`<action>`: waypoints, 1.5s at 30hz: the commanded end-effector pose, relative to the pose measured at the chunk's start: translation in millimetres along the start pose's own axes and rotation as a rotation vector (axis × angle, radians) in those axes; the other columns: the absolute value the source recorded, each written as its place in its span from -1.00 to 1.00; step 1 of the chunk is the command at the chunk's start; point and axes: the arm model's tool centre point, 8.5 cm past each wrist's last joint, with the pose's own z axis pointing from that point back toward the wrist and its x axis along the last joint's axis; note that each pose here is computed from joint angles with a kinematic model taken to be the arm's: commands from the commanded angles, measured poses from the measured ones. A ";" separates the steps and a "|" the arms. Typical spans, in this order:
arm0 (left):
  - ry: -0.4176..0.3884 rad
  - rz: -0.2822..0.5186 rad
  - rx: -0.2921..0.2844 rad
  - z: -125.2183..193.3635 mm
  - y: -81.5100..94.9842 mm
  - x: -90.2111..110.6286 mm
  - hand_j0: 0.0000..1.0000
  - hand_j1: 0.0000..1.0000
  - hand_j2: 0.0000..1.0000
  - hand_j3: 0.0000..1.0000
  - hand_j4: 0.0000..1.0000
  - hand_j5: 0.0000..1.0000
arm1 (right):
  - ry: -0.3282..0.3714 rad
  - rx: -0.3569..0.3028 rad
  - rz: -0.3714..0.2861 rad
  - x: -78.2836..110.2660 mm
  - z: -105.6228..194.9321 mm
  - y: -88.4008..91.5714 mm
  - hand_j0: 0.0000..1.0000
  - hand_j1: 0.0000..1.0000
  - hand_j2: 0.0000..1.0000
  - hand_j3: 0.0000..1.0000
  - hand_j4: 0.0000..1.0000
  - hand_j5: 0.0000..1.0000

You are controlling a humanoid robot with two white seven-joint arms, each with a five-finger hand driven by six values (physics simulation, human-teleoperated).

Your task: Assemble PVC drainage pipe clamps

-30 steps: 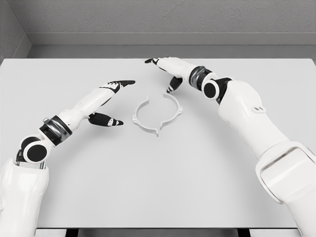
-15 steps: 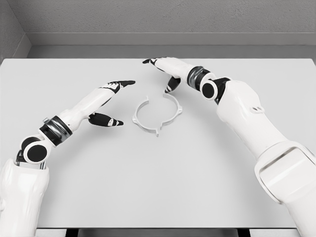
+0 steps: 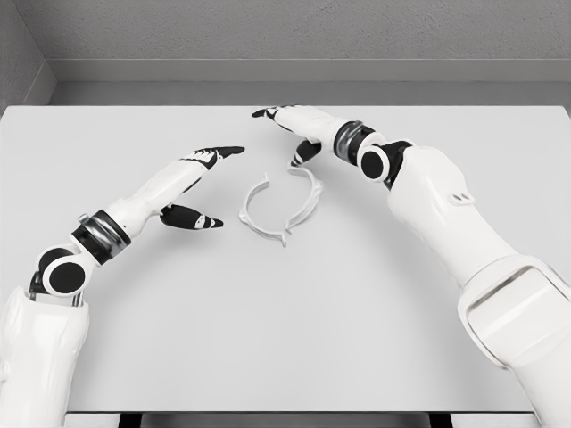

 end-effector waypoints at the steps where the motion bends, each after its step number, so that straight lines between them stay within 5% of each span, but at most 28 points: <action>1: -0.002 0.006 0.004 0.0 0.4 0.2 1.00 1.00 1.00 1.00 1.00 1.00 | -0.002 0.002 0.001 0.6 -0.2 0.4 1.00 1.00 1.00 1.00 1.00 1.00; 45: -0.006 0.012 0.004 0.9 -2.8 1.7 1.00 1.00 1.00 1.00 1.00 1.00 | 0.016 0.016 0.003 -4.6 1.0 6.4 1.00 1.00 1.00 1.00 1.00 1.00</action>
